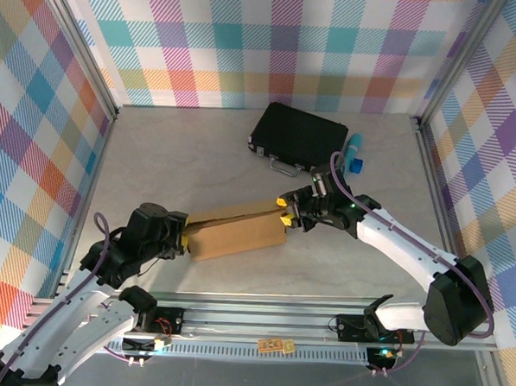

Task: Fold the paper box

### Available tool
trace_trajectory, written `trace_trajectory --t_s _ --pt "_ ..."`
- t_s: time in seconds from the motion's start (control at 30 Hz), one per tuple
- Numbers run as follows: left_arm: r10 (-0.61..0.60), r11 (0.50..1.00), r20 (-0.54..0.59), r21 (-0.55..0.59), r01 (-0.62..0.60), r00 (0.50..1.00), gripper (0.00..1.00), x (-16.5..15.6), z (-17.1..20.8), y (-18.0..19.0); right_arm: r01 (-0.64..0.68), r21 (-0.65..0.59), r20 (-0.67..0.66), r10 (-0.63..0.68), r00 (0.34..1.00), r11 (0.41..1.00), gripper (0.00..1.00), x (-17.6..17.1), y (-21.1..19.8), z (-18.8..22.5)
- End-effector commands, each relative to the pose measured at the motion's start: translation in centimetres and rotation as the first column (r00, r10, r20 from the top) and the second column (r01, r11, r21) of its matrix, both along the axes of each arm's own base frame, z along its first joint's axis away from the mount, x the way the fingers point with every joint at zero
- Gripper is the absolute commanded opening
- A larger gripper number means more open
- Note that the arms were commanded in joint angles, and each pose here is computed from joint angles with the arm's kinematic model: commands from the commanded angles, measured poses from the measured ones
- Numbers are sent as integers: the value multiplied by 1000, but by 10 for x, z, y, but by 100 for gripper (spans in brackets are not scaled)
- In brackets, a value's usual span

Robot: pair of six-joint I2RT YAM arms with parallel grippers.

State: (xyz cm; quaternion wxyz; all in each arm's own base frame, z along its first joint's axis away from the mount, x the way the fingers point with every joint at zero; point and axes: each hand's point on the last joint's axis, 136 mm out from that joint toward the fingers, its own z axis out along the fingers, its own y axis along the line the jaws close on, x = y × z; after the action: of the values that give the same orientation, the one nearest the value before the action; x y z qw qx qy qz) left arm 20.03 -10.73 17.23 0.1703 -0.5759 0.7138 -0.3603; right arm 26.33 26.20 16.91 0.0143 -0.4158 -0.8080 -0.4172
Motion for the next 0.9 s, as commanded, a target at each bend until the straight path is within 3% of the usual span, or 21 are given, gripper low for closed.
trace_trajectory --t_s 0.0,0.27,0.47,0.73,0.87 --pt "-6 1000 -11 -30 6 1000 40 -3 -7 -4 12 -76 -53 -16 998 997 38 -12 -15 -24" --pt "-1 1000 -56 -26 -1 998 24 -21 -32 5 -3 -112 -70 -5 998 994 35 -20 -22 -38" --pt "-6 1000 -74 -10 6 997 20 -24 -40 6 -17 -144 -80 6 997 989 28 -26 -28 -46" --pt "-30 1000 -92 -3 30 995 15 -25 -46 3 -53 -189 -111 32 993 981 27 -38 -37 -54" --pt "-52 999 -89 7 53 995 14 -25 -47 2 -97 -204 -83 82 993 974 43 -37 -38 -45"
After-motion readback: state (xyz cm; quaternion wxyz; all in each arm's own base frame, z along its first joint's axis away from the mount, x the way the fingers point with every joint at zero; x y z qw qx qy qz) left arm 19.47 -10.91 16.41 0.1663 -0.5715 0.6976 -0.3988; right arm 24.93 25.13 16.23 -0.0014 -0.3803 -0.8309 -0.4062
